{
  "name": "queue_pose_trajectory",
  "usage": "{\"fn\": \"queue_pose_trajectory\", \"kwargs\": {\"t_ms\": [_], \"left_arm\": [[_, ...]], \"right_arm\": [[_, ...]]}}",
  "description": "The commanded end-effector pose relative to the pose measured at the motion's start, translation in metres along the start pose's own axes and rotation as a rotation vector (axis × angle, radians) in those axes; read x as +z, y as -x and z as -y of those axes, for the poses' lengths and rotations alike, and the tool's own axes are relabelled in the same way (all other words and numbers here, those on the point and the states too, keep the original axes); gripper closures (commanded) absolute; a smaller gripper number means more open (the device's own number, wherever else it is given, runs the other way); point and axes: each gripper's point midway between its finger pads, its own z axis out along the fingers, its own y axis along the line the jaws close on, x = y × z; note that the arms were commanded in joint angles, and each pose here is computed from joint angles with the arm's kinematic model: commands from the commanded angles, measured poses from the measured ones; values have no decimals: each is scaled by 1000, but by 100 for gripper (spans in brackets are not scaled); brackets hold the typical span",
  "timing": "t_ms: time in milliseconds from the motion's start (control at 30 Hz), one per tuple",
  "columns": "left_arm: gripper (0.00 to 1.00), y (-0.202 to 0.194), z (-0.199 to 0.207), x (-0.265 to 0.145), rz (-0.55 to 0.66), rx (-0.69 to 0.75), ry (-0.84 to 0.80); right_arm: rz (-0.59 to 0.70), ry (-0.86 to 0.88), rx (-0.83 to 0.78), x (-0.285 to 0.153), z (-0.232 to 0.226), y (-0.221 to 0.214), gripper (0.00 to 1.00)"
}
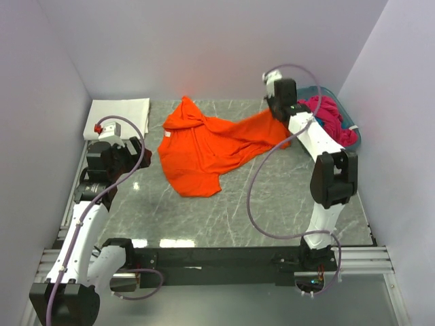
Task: Fold and stack the t-shirts
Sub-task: Flatten the tshirt out
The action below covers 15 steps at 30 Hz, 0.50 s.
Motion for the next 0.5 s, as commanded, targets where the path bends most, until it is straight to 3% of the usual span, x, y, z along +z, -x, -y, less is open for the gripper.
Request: {"fn": "queue_pose_trajectory", "kwargs": {"t_ms": [0,33,67,133,200,233,267,300,333,367,400,467], "left_arm": [[8,11,5,-2,34,22,-24],[8,11,6,-2,37,22,-25],[8,12,6,-3,40,24,-28],[8,12,7,-3,42,26,-31],[8,12,12,-3,38,29,-62],[8,9,15,-2,27,30,-81],[8,8,19,-2,23,36,-102],[7,5,27,-3,10,40,-156],[8,1,31,-1,-7,42,-181],[8,-1,35,-1,-21,43,-205],[9,-3,40,-1,-36,43,-239],[9,-7,40,3,-58,37,-242]], "right_arm": [[207,-502,342,11,88,66,97],[267,-536,404,0,103,98,78],[182,-548,382,18,97,81,41],[176,-552,368,18,99,84,22],[219,-514,340,2,99,91,15],[157,-443,252,10,81,65,15],[171,-378,212,-12,76,69,14],[148,-118,77,-3,28,50,14],[142,18,3,-12,5,39,14],[154,141,-66,-40,-12,32,17],[199,461,-211,-56,-71,8,21],[218,773,-326,-107,-119,-26,25]]}}
